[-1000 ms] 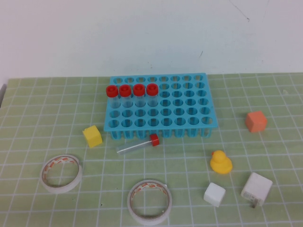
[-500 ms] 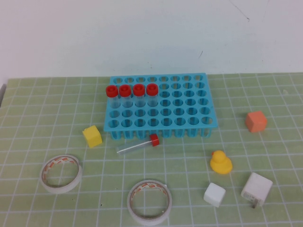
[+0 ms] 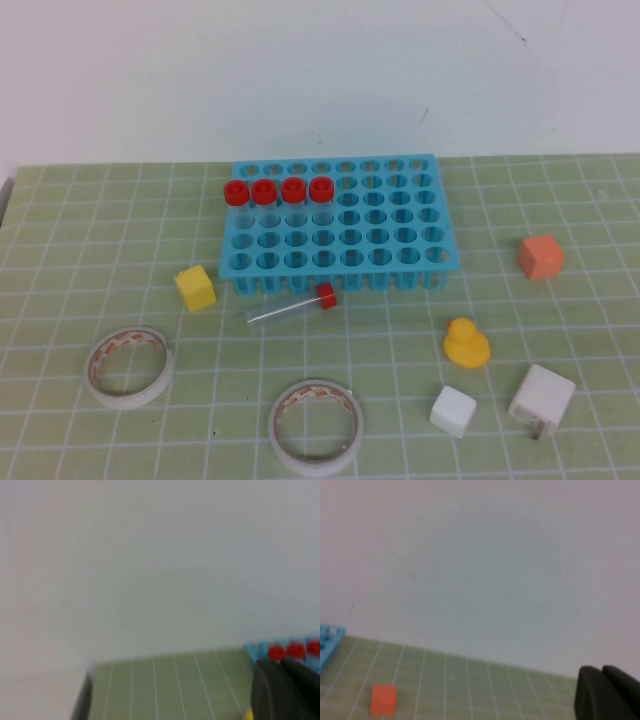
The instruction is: Place the test tubes
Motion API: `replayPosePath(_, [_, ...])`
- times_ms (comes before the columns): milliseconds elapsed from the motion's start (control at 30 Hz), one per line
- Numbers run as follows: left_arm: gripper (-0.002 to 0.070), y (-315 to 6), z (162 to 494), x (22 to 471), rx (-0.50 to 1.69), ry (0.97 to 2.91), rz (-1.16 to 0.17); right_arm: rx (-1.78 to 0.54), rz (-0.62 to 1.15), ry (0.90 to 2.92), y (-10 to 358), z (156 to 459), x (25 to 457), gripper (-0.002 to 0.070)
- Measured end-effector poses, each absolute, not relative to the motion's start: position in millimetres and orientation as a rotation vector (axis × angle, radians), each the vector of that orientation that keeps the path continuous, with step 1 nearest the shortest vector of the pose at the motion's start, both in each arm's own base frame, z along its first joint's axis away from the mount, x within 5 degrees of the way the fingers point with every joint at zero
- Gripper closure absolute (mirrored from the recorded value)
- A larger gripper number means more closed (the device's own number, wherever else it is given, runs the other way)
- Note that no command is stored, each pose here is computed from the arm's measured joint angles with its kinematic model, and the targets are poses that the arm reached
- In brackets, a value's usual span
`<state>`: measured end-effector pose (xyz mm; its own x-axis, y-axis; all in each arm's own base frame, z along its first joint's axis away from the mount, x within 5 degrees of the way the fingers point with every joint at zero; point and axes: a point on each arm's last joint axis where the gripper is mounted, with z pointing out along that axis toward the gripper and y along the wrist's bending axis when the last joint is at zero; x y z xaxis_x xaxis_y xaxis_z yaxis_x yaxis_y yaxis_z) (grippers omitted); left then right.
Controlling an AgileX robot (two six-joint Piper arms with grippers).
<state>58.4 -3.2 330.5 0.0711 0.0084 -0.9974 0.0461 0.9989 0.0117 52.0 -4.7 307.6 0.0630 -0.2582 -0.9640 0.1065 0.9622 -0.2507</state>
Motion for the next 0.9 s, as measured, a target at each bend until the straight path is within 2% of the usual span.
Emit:
replayPosePath(33, [0.0676,-5,335,75,0.045,1.632,-0.045,-0.130,-0.254,1.629,-5,308,62,0.0678])
replayPosePath(233, [0.0676,-9,334,125,0.074,1.987,-0.074,-0.240,-0.180,2.067,-4,276,94,0.0678])
replayPosePath(400, [0.0676,-20,324,167,0.150,2.188,-0.178,-0.319,-0.080,2.297,0,254,110,0.0678])
replayPosePath(500, [0.0676,-32,316,196,0.258,2.251,-0.313,-0.357,-0.031,2.353,3,247,118,0.0678])
replayPosePath(533, [0.0676,-36,316,204,0.325,2.259,-0.345,-0.364,-0.017,2.366,3,245,120,0.0678])
replayPosePath(567, [0.0676,-46,311,225,0.447,2.284,-0.451,-0.375,0.020,2.378,6,243,123,0.0678])
replayPosePath(667, [0.0676,-60,303,253,0.634,2.302,-0.557,-0.405,0.047,2.372,8,242,125,0.0678])
replayPosePath(733, [0.0676,-70,296,271,0.740,2.318,-0.577,-0.413,0.050,2.362,8,243,126,0.0678])
replayPosePath(900, [0.0676,-109,287,298,1.010,2.314,-0.533,-0.438,0.045,2.350,9,243,126,0.0678])
